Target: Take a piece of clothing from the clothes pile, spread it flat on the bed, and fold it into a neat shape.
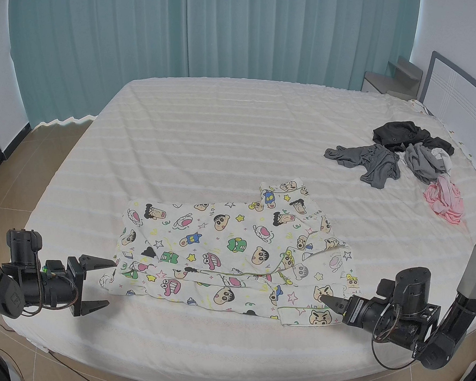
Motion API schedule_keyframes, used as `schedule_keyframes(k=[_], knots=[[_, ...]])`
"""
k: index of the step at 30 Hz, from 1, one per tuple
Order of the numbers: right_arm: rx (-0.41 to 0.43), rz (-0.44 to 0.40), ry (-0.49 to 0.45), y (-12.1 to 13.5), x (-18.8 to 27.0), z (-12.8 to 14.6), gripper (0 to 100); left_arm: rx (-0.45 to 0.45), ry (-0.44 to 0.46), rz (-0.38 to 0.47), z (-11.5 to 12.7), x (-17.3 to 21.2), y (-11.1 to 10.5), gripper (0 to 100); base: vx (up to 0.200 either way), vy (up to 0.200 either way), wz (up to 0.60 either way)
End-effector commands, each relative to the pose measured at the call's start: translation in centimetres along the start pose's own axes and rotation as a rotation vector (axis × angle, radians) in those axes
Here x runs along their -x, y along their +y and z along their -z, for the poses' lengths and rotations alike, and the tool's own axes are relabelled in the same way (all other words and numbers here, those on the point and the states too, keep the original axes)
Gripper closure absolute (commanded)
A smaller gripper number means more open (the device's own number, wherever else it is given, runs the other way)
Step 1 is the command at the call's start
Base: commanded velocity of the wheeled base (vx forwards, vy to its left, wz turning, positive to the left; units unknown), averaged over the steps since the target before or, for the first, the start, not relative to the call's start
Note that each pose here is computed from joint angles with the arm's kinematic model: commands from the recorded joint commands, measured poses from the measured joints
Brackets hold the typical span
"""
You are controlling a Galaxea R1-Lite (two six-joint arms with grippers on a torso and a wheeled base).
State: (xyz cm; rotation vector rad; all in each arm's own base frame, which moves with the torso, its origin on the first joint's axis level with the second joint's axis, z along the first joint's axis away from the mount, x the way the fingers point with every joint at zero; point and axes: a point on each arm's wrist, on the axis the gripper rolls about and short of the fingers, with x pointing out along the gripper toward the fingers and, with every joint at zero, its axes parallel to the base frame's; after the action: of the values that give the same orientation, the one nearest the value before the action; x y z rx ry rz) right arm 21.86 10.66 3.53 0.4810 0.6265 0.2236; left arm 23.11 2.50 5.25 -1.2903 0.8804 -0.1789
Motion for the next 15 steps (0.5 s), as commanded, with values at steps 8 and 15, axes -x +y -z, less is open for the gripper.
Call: schedule_keyframes(k=[8, 15], knots=[[0.027, -0.153, 0.045, 8.0, -4.7, -1.8, 0, 0.002, 0.001, -0.001, 0.0, 0.0, 0.0, 0, 0.0, 0.0, 0.0], [-0.01, -0.166, 0.196, 10.8, -8.5, -0.8, 0, 0.001, -0.001, 0.0, 0.0, 0.0, 0.0, 0, 0.0, 0.0, 0.0]])
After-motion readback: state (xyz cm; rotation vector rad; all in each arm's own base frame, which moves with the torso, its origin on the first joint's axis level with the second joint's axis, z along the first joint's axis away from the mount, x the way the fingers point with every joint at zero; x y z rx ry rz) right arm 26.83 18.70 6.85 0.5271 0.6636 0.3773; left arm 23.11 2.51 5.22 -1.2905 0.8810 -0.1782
